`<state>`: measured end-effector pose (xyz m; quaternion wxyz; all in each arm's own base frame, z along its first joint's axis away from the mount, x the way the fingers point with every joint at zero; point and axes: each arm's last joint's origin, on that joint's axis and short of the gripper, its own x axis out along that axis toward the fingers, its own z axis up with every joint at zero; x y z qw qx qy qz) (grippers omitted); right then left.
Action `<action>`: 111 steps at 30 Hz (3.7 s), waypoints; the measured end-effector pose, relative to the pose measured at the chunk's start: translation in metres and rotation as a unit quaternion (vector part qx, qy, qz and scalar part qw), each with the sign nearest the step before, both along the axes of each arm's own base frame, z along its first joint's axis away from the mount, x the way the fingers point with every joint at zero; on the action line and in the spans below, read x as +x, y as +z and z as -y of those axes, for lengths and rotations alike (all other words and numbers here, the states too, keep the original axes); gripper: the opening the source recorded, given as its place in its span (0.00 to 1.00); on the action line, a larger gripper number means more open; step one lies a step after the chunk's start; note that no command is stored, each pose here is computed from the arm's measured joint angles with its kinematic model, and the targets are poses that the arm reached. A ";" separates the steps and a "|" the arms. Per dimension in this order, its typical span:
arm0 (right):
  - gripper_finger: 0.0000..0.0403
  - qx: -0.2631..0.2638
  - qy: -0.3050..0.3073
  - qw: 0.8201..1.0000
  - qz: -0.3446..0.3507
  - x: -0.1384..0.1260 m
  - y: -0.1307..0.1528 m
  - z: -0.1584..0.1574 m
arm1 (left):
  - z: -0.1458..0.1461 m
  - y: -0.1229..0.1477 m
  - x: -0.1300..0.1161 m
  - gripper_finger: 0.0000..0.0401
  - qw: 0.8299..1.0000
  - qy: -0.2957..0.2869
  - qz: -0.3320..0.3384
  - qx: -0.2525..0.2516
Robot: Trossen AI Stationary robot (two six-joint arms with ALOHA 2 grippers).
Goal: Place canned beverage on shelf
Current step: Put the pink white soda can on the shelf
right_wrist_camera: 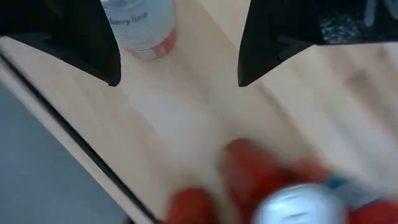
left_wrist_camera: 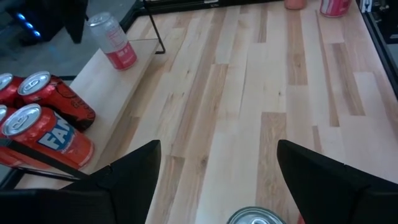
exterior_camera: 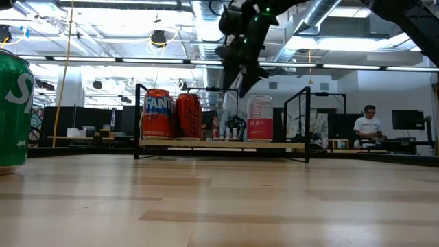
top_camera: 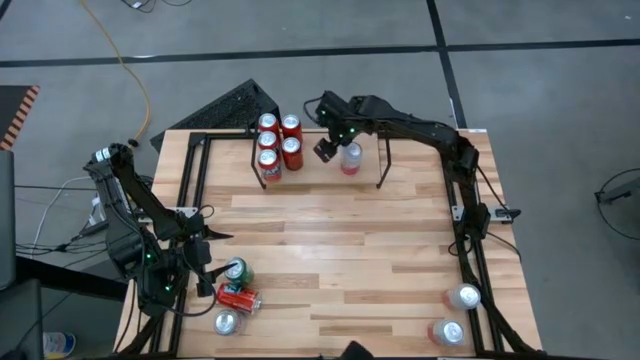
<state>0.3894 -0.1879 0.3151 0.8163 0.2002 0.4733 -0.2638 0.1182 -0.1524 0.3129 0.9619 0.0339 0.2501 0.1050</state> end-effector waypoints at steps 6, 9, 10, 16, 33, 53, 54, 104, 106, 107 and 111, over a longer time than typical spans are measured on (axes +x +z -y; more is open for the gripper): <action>0.73 -0.043 0.247 0.960 -0.127 -0.018 0.016 -0.020 | 0.000 0.000 0.000 0.76 1.000 0.002 0.001 -0.003; 0.73 -0.051 0.300 0.933 -0.193 -0.027 0.015 -0.028 | 0.000 0.000 0.000 0.76 1.000 0.002 0.001 -0.003; 0.73 -0.048 0.307 0.928 -0.207 -0.029 0.015 -0.029 | 0.000 0.000 0.000 0.76 1.000 0.002 0.001 -0.003; 0.73 -0.059 0.339 0.906 -0.248 -0.031 0.003 -0.026 | 0.000 0.000 0.000 0.76 1.000 0.003 0.001 -0.004; 0.73 -0.117 0.364 0.886 -0.263 -0.027 0.006 -0.021 | 0.000 0.000 0.000 0.76 1.000 0.002 0.000 -0.005; 0.73 -0.091 0.406 0.871 -0.260 -0.021 -0.011 -0.013 | 0.000 0.000 0.000 0.76 1.000 0.002 -0.002 -0.009; 0.73 -0.090 0.401 0.874 -0.260 -0.021 -0.011 -0.014 | 0.000 0.000 0.000 0.76 1.000 0.001 -0.002 -0.009; 0.57 -0.117 0.314 0.904 -0.266 -0.027 0.026 -0.022 | 0.000 0.000 0.000 0.76 1.000 0.001 -0.001 -0.002; 0.59 -0.114 0.306 0.907 -0.265 -0.028 0.026 -0.020 | 0.000 0.000 0.000 0.76 1.000 0.001 0.000 -0.003; 0.60 -0.112 0.302 0.909 -0.265 -0.028 0.026 -0.020 | 0.000 0.000 0.000 0.76 1.000 0.001 0.000 -0.003; 0.69 -0.108 0.294 0.912 -0.266 -0.029 0.026 -0.020 | 0.000 0.000 0.000 0.76 1.000 0.002 0.000 -0.005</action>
